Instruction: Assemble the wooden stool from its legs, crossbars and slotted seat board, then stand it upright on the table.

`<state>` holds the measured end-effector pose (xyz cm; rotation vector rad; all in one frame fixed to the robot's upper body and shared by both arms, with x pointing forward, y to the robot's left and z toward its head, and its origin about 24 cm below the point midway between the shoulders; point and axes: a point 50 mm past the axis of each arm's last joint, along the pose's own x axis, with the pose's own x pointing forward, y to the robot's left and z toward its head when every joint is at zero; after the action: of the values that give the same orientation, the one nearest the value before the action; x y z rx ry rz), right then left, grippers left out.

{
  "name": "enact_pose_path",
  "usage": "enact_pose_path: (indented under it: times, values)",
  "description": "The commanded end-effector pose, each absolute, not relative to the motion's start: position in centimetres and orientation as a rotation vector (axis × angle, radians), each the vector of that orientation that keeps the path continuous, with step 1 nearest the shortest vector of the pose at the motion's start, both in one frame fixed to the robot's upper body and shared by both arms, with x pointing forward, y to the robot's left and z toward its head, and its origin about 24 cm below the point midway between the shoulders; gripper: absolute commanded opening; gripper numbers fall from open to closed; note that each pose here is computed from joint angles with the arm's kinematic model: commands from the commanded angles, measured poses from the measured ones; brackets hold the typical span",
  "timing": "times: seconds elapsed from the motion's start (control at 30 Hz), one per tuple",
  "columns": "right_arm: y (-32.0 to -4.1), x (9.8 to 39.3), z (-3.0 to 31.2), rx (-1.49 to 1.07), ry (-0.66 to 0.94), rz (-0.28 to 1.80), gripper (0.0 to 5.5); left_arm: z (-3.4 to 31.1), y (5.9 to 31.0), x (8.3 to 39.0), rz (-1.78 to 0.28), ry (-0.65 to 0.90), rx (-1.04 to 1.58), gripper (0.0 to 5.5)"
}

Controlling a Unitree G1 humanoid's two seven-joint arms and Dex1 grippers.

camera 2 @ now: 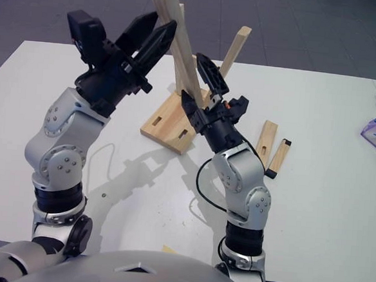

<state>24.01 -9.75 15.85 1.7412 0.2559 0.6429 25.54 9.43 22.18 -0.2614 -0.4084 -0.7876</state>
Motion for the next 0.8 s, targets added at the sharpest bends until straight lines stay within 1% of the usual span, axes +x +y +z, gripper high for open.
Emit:
enact_pose_path:
  times: [0.03,0.13,0.23,0.4,0.53,0.7,0.8]
  values:
    - [-9.0,25.5,18.0,1.864,0.152,0.662,5.40,22.0,9.9,24.1,-0.847,-0.401,-0.203,2.05]
    - [-9.2,25.9,17.6,1.699,0.147,0.617,5.40,21.6,9.9,23.8,-0.867,-0.382,-0.179,2.05]
    - [-9.1,25.9,17.4,1.643,0.141,0.597,4.91,21.5,9.9,23.7,-0.883,-0.375,-0.162,2.05]
    - [-9.0,25.9,17.2,1.641,0.129,0.575,4.05,21.2,9.8,23.8,-0.888,-0.369,-0.151,2.05]
    - [-9.4,26.1,17.3,1.643,0.102,0.560,3.56,20.9,9.9,23.7,-0.891,-0.358,-0.137,2.05]
    - [-10.4,26.4,17.9,1.628,0.052,0.560,2.88,19.5,10.4,23.7,-0.879,-0.309,-0.095,2.04]
    - [-10.6,26.5,18.1,1.601,0.036,0.563,2.41,18.3,11.1,23.8,-0.859,-0.283,-0.019,2.04]
